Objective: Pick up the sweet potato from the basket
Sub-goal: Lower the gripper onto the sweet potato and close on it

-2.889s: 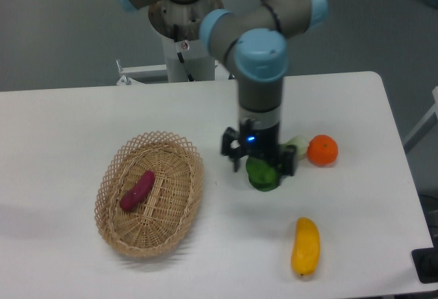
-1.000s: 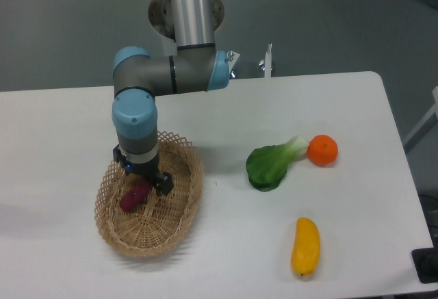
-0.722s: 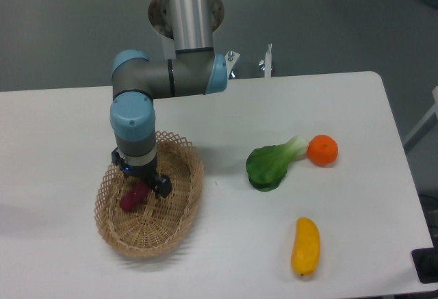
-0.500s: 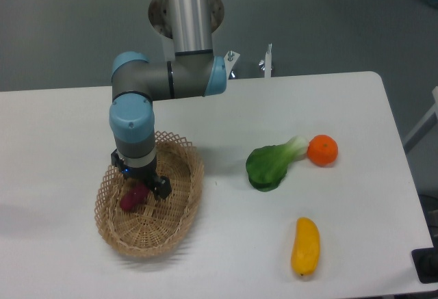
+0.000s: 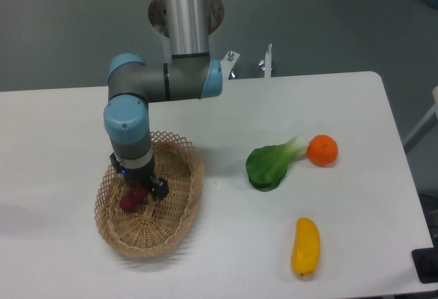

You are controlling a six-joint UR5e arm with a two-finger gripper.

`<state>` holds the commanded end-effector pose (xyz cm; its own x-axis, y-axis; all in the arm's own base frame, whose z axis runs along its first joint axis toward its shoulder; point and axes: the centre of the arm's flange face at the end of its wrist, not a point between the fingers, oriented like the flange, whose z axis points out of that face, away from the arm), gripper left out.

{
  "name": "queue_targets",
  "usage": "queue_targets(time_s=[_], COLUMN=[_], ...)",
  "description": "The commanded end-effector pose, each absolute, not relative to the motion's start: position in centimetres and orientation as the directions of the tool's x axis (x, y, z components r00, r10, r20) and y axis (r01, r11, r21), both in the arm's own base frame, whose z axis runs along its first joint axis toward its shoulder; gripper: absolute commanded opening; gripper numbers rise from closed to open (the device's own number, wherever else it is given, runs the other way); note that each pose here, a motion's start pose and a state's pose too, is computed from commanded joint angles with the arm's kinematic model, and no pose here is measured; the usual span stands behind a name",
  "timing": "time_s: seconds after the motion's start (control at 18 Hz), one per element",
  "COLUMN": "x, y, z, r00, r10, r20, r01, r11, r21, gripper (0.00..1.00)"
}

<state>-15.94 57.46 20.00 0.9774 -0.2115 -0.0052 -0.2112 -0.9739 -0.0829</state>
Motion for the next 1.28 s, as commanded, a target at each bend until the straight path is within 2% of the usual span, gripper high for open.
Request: queue_targets(time_s=[0.17, 0.22, 0.5, 0.61, 1.28], x=[-15.85, -15.85, -16.03, -16.05, -16.26], y=[57.49, 57.49, 57.6, 57.64, 57.6], z=[20.02, 20.02, 20.29, 20.45, 20.9], r00=[0.977, 0.977, 0.977, 0.976, 0.974], r10=[-0.213, -0.213, -0.213, -0.217, -0.222], r20=[-0.006, -0.006, -0.012, -0.014, -0.034], r01=[-0.213, -0.213, -0.213, -0.218, -0.224], r11=[-0.973, -0.973, -0.973, -0.972, -0.971], r21=[-0.084, -0.084, -0.088, -0.09, -0.082], gripper=[0.9, 0.87, 0.54, 0.47, 0.35])
